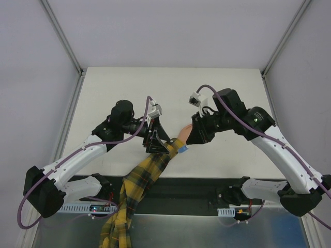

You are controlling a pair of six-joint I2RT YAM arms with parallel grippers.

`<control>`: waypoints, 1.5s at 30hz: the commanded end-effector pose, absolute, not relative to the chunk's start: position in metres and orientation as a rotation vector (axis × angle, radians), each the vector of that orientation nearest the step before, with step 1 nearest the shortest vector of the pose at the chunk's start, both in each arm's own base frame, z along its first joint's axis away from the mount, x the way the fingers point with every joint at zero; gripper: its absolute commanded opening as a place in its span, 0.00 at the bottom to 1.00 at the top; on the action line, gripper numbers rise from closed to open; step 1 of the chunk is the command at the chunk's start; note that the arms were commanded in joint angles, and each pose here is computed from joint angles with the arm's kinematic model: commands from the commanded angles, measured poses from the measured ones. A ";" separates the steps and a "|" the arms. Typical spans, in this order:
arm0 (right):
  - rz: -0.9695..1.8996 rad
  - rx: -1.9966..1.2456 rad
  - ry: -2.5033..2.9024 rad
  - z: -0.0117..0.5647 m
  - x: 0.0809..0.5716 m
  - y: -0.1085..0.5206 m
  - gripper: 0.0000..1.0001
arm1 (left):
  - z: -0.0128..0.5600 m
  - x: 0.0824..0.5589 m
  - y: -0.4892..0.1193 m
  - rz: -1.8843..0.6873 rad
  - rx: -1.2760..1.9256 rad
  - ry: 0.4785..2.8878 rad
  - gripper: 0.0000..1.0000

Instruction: Paint the nails

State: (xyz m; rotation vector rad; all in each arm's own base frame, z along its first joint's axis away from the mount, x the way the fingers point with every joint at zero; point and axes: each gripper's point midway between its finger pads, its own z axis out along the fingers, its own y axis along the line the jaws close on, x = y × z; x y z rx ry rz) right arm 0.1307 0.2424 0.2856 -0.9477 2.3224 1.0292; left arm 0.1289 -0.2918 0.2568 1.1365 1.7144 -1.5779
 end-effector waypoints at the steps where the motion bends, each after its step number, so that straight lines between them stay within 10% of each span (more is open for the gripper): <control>1: 1.135 -0.947 2.273 0.312 0.129 0.264 0.01 | 0.277 0.110 -0.298 -1.679 1.259 1.530 0.79; 13: 1.182 -0.899 2.307 0.317 0.138 0.292 0.01 | 0.273 0.102 -0.303 -1.711 1.282 1.520 0.81; 22: 1.191 -0.893 2.303 0.319 0.142 0.306 0.01 | 0.273 0.102 -0.305 -1.717 1.279 1.522 0.62; 33: 1.183 -0.888 2.290 0.321 0.145 0.308 0.01 | 0.274 0.106 -0.303 -1.660 1.269 1.534 0.31; 37: 1.132 -0.841 2.304 0.318 0.152 0.305 0.02 | 0.272 0.112 -0.303 -1.596 1.237 1.559 0.00; 40: 1.023 -0.687 2.331 0.314 0.167 0.296 0.42 | 0.271 0.121 -0.302 -1.519 1.193 1.574 0.00; 45: 1.051 -0.377 2.282 0.307 0.180 0.296 0.67 | 0.271 0.139 -0.297 -1.382 1.087 1.605 0.00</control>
